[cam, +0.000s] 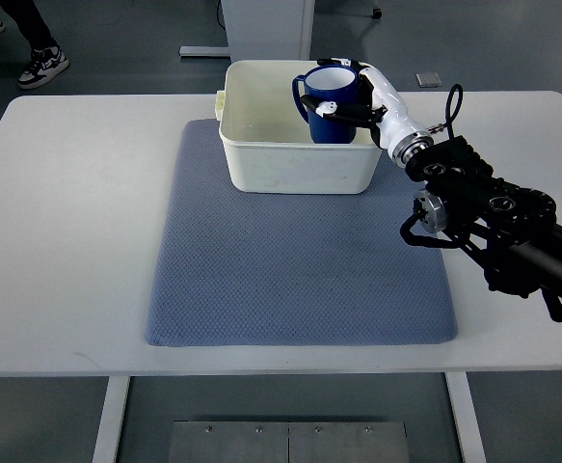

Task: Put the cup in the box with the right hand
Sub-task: 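Lower the held mug into the cream box with the right hand, then open the right hand's fingers to release the mug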

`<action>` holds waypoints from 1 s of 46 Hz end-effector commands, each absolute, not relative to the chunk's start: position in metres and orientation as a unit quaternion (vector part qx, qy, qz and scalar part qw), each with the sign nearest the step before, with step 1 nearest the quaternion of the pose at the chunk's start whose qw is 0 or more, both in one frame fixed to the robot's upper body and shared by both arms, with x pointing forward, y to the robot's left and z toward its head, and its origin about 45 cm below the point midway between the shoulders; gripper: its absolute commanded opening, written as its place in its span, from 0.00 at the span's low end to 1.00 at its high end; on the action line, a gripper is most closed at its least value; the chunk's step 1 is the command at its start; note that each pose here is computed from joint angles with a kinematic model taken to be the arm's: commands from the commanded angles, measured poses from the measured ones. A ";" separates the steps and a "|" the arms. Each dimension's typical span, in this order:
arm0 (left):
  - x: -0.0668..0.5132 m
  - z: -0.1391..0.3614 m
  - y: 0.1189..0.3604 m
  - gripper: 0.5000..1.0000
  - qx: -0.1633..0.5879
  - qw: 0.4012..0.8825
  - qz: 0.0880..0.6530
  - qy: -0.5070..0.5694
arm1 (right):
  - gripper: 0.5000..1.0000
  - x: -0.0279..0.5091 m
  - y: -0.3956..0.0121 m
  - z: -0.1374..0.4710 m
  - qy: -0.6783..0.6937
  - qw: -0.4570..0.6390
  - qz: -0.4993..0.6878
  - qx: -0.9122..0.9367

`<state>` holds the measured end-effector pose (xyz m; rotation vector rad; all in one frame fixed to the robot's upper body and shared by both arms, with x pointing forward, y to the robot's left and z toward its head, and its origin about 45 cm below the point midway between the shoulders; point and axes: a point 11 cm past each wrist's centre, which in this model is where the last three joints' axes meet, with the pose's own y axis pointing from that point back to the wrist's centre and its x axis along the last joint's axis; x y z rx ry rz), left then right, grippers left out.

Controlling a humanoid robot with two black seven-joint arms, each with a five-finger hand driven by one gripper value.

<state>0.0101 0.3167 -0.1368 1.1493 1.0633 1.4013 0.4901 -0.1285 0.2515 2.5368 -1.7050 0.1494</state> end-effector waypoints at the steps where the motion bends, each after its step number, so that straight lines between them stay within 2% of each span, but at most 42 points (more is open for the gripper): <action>1: 0.010 -0.137 0.317 1.00 0.475 0.497 0.579 0.439 | 0.00 0.491 -0.128 0.253 -0.557 0.038 0.048 0.828; 14: 0.010 -0.137 0.316 1.00 0.475 0.498 0.578 0.439 | 0.00 0.492 -0.128 0.257 -0.559 0.029 0.045 0.827; 15: 0.010 -0.137 0.316 1.00 0.474 0.497 0.579 0.439 | 0.08 0.492 -0.127 0.258 -0.559 0.029 0.046 0.828; 16: 0.011 -0.137 0.317 1.00 0.474 0.497 0.579 0.439 | 0.24 0.492 -0.127 0.258 -0.559 0.029 0.046 0.828; 19: 0.011 -0.137 0.317 1.00 0.475 0.498 0.579 0.438 | 0.89 0.492 -0.127 0.259 -0.559 0.027 0.047 0.828; 20: 0.010 -0.137 0.317 1.00 0.475 0.497 0.579 0.439 | 0.95 0.491 -0.126 0.259 -0.558 0.025 0.047 0.828; 46: 0.010 -0.137 0.316 1.00 0.474 0.497 0.579 0.439 | 0.99 0.491 -0.122 0.268 -0.549 0.021 0.050 0.834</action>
